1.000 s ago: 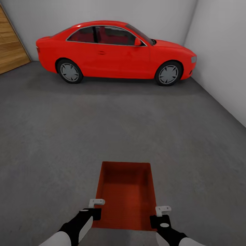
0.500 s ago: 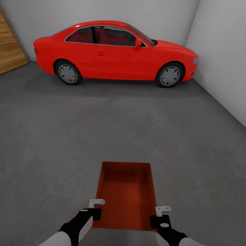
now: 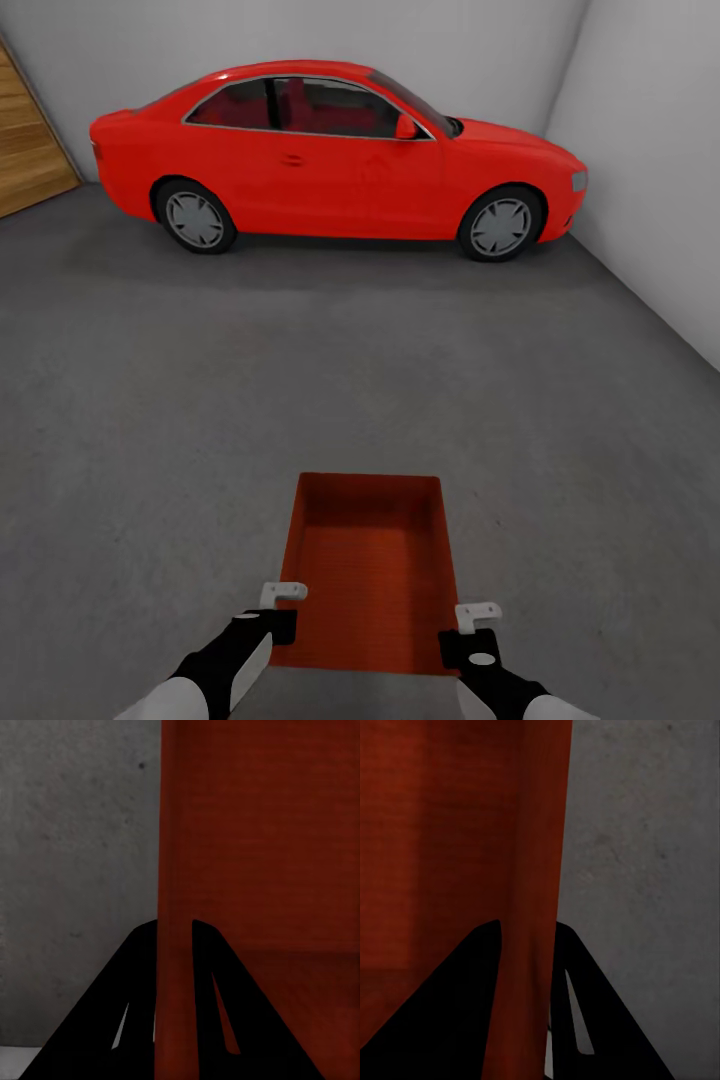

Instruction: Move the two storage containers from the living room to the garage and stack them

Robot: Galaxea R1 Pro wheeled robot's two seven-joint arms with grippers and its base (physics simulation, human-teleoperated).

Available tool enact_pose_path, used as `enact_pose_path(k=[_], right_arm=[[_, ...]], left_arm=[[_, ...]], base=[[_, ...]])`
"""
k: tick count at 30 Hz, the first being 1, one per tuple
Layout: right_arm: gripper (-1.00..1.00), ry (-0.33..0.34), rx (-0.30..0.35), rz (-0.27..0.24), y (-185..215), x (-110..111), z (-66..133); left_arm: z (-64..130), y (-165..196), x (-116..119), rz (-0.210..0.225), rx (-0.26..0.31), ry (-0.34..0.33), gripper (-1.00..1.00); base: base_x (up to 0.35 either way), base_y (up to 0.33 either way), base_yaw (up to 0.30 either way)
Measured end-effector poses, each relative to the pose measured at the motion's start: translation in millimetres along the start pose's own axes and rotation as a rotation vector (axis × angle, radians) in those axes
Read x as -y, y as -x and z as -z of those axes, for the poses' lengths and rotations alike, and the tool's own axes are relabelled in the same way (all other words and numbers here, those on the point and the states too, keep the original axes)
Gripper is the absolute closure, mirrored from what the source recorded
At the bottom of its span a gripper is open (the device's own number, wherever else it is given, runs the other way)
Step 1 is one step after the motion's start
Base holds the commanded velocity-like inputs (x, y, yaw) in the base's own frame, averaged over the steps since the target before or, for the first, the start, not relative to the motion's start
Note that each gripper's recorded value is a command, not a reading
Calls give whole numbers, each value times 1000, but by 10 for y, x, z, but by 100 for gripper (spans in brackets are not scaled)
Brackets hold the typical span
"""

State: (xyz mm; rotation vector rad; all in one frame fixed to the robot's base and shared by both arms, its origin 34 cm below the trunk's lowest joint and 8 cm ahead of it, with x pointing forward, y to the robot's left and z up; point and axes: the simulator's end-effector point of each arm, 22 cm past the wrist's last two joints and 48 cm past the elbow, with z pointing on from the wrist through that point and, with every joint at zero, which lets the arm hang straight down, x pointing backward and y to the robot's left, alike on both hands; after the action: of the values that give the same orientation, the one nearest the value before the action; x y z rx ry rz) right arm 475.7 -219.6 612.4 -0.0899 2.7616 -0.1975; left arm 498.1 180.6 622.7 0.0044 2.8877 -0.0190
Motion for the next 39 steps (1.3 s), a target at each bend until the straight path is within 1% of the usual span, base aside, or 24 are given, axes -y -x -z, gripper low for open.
enact_pose_path(k=[39], right_arm=[[100,0,1,-1,2,1,0]], left_arm=[[0,5,1,-1,1,0,100]], base=[[320,0,0]])
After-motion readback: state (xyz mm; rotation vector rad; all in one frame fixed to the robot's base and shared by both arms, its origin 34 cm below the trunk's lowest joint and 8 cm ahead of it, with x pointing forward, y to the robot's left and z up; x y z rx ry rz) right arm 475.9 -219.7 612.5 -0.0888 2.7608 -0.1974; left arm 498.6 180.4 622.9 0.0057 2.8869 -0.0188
